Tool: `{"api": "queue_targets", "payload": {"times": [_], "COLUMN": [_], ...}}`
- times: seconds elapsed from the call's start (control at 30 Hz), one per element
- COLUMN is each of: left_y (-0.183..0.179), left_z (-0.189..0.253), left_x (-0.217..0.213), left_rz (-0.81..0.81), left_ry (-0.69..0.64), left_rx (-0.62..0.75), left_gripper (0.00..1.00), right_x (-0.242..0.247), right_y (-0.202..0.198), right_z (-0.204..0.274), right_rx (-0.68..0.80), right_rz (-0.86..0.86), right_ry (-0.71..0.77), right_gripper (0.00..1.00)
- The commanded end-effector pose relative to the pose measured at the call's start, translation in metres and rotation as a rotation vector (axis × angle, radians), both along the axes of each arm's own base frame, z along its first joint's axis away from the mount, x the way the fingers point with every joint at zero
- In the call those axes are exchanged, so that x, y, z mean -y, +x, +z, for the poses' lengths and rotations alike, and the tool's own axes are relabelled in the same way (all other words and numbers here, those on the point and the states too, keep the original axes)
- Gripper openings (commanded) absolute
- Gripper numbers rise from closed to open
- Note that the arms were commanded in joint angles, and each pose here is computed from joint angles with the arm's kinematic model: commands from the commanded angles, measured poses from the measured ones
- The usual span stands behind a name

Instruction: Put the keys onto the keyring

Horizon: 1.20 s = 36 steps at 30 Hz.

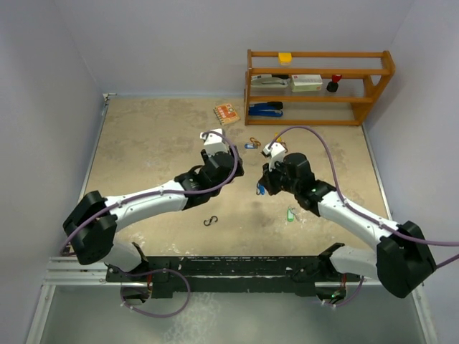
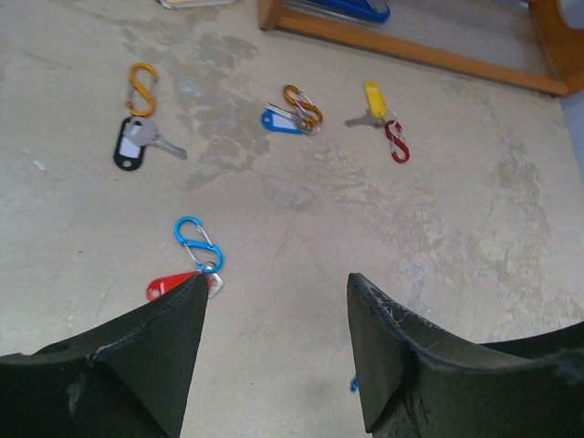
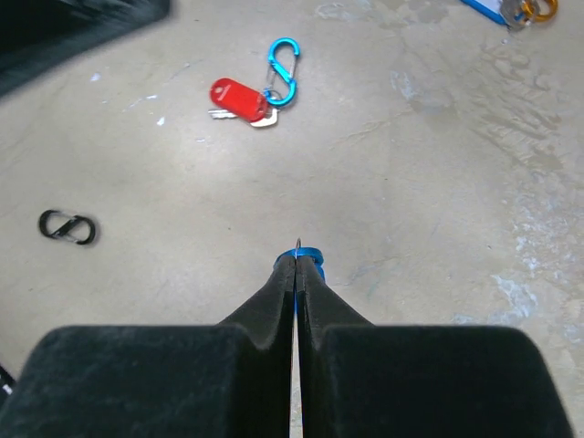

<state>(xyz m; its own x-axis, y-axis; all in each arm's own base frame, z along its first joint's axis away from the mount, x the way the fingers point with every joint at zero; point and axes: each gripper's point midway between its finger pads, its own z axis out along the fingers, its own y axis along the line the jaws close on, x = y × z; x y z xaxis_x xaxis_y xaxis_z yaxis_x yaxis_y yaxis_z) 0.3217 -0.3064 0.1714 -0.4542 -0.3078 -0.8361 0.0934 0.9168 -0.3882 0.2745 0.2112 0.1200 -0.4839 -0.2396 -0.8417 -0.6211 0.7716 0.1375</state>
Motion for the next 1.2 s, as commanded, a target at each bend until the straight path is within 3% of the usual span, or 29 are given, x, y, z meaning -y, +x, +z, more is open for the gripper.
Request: {"api": "queue_targets", "payload": {"times": [0.0, 0.33, 0.6, 0.67, 0.7, 0.83, 1.0, 1.17], "left_y": [-0.002, -0.036, -0.051, -0.055, -0.055, -0.058, -0.058, -0.059], "left_z": [0.004, -0.039, -0.055, -0.061, -0.062, -0.065, -0.065, -0.067], "left_x": [-0.038, -0.09, -0.105, -0.108, -0.109, -0.111, -0.11, -0.107], "left_rz": [0.131, 0.185, 0.183, 0.184, 0.184, 0.185, 0.179, 0.168], "left_ry": [0.017, 0.059, 0.055, 0.062, 0.062, 0.058, 0.055, 0.058], "left_rx": [0.02, -0.027, -0.053, -0.064, -0.066, -0.07, -0.07, -0.073], "left_gripper": [0.61, 0.62, 0.61, 0.61, 0.61, 0.61, 0.61, 0.6], "right_x": [-0.002, -0.009, -0.02, -0.018, -0.016, -0.007, 0.014, 0.055], "right_y": [0.023, 0.054, 0.076, 0.077, 0.077, 0.073, 0.062, 0.041], "right_z": [0.014, -0.003, -0.01, -0.011, -0.011, -0.004, 0.006, -0.003], "right_rx": [0.029, 0.001, -0.014, -0.02, -0.019, 0.001, 0.009, -0.092], "right_rz": [-0.079, -0.147, -0.171, -0.185, -0.196, -0.231, -0.303, -0.523], "right_ry": [-0.002, -0.044, -0.044, -0.053, -0.058, -0.05, -0.071, -0.136], "right_gripper": [0.0, 0.0, 0.0, 0.3, 0.39, 0.61, 0.64, 0.65]}}
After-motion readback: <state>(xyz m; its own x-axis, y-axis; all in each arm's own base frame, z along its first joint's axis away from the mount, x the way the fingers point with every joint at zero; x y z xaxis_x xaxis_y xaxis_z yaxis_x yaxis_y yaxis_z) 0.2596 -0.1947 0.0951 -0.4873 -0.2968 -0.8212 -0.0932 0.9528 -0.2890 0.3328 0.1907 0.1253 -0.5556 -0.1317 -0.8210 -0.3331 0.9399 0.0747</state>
